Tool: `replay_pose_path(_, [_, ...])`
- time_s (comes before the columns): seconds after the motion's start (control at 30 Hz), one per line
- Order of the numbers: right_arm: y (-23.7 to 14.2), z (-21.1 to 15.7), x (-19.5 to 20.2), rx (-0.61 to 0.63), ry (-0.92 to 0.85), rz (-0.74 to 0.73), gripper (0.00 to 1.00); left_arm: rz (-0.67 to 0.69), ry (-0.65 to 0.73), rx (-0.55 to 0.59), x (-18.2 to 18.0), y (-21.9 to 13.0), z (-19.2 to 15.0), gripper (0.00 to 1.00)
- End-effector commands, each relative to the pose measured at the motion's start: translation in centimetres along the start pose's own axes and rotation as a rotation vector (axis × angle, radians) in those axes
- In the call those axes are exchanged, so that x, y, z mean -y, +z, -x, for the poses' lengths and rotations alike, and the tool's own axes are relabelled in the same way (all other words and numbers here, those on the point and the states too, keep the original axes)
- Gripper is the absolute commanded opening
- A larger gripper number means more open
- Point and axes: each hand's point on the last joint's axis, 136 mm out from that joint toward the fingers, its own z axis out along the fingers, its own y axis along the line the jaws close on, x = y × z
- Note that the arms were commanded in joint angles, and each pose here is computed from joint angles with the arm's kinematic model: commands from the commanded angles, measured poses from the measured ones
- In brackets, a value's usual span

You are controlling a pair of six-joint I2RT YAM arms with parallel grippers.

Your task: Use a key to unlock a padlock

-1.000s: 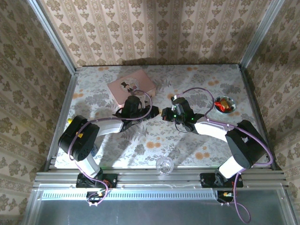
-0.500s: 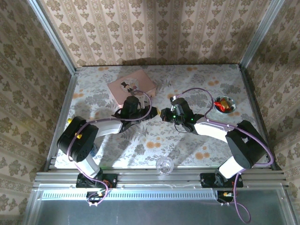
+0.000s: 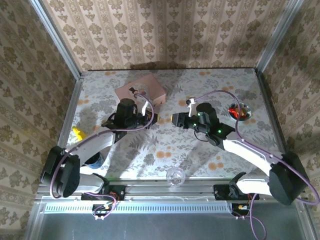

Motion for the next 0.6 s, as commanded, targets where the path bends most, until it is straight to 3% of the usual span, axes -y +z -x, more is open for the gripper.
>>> replay_pose_path(0.0, [-2.2, -1.0, 0.5, -0.004, -0.081, -0.002, 0.48, -0.066, 0.153, 0.003, 2.0, -1.5, 1.1, 0.0])
replay_pose_path(0.27, [-6.9, 0.0, 0.5, 0.18, -0.119, 0.032, 0.6, -0.195, 0.312, -0.033, 4.9, -3.1, 1.2, 0.0])
replay_pose_path(0.4, [-7.6, -0.4, -1.1, 0.159, -0.159, 0.12, 0.62, -0.305, 0.367, -0.051, 6.8, -3.6, 1.0, 0.0])
replay_pose_path(0.57, [-7.9, -0.8, -3.7, 0.117, -0.213, 0.255, 0.58, -0.406, 0.421, -0.056, 8.5, -4.3, 1.0, 0.0])
